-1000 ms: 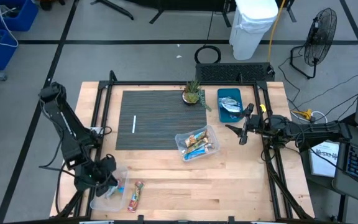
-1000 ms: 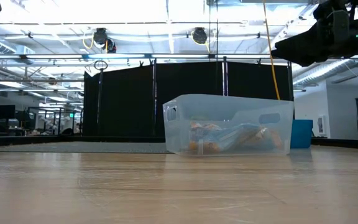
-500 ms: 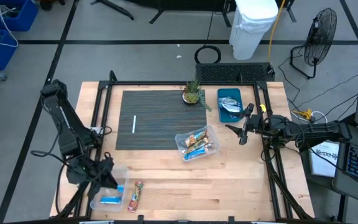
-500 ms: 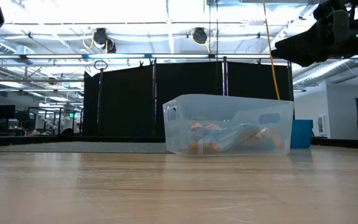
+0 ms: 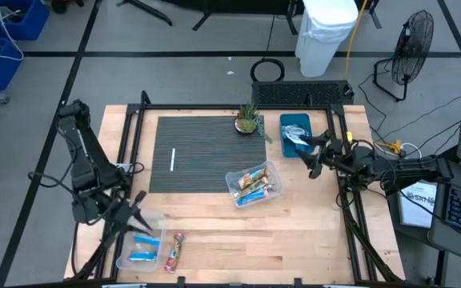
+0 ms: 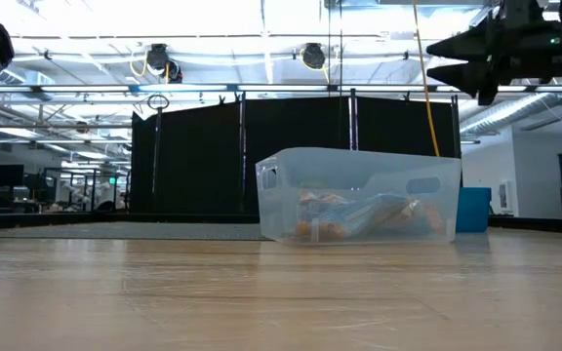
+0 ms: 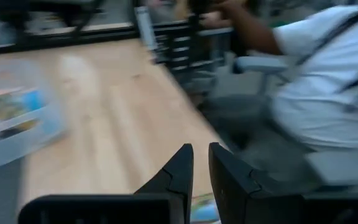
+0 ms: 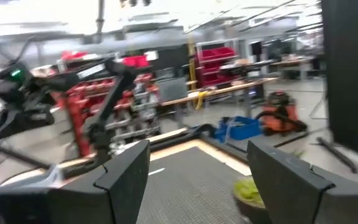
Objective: Pick and place Granola Bars by type
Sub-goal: Put the red granola bar into the bottom transparent bin
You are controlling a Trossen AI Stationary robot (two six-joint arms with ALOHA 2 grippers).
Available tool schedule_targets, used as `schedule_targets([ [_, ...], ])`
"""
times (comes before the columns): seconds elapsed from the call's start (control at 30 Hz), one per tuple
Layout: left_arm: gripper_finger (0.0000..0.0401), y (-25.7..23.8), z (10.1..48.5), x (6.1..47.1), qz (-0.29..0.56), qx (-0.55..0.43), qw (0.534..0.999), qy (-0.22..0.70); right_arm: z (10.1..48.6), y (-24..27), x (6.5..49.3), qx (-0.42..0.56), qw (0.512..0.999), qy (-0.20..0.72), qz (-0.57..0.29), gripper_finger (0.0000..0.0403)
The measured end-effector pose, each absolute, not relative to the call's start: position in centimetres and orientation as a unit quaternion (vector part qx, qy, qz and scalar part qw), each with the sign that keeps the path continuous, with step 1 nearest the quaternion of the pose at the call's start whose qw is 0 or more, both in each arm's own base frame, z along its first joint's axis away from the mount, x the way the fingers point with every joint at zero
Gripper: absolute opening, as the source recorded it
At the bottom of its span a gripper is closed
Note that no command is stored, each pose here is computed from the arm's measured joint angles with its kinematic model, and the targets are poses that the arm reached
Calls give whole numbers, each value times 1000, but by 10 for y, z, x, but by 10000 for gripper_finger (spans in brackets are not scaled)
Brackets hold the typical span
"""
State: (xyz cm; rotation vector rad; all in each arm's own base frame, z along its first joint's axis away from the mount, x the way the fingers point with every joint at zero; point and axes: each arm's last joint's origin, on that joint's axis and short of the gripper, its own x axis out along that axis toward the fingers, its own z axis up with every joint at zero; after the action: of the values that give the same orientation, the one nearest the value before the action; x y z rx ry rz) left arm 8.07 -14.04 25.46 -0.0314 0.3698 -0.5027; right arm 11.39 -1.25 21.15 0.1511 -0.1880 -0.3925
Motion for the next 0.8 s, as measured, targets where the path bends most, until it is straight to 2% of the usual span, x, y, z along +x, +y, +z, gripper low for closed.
schedule_targets([
  [0.1, 56, -133, 251, 79, -190, -8, 964, 189, 211, -13, 114, 109, 967, -102, -205, 258],
  [0.2, 56, -128, 250, 78, -150, -5, 972, 182, 202, -11, 121, 145, 972, -113, -149, 258],
  [0.33, 56, -126, 252, 76, -152, 12, 974, 170, 190, -3, 133, 169, 980, -96, -48, 258],
  [0.57, 56, -121, 256, 74, -151, 9, 976, 158, 188, 9, 164, 166, 982, -91, -12, 258],
  [0.8, 56, -121, 256, 74, -153, 13, 975, 160, 196, 34, 234, 120, 992, -43, 21, 258],
])
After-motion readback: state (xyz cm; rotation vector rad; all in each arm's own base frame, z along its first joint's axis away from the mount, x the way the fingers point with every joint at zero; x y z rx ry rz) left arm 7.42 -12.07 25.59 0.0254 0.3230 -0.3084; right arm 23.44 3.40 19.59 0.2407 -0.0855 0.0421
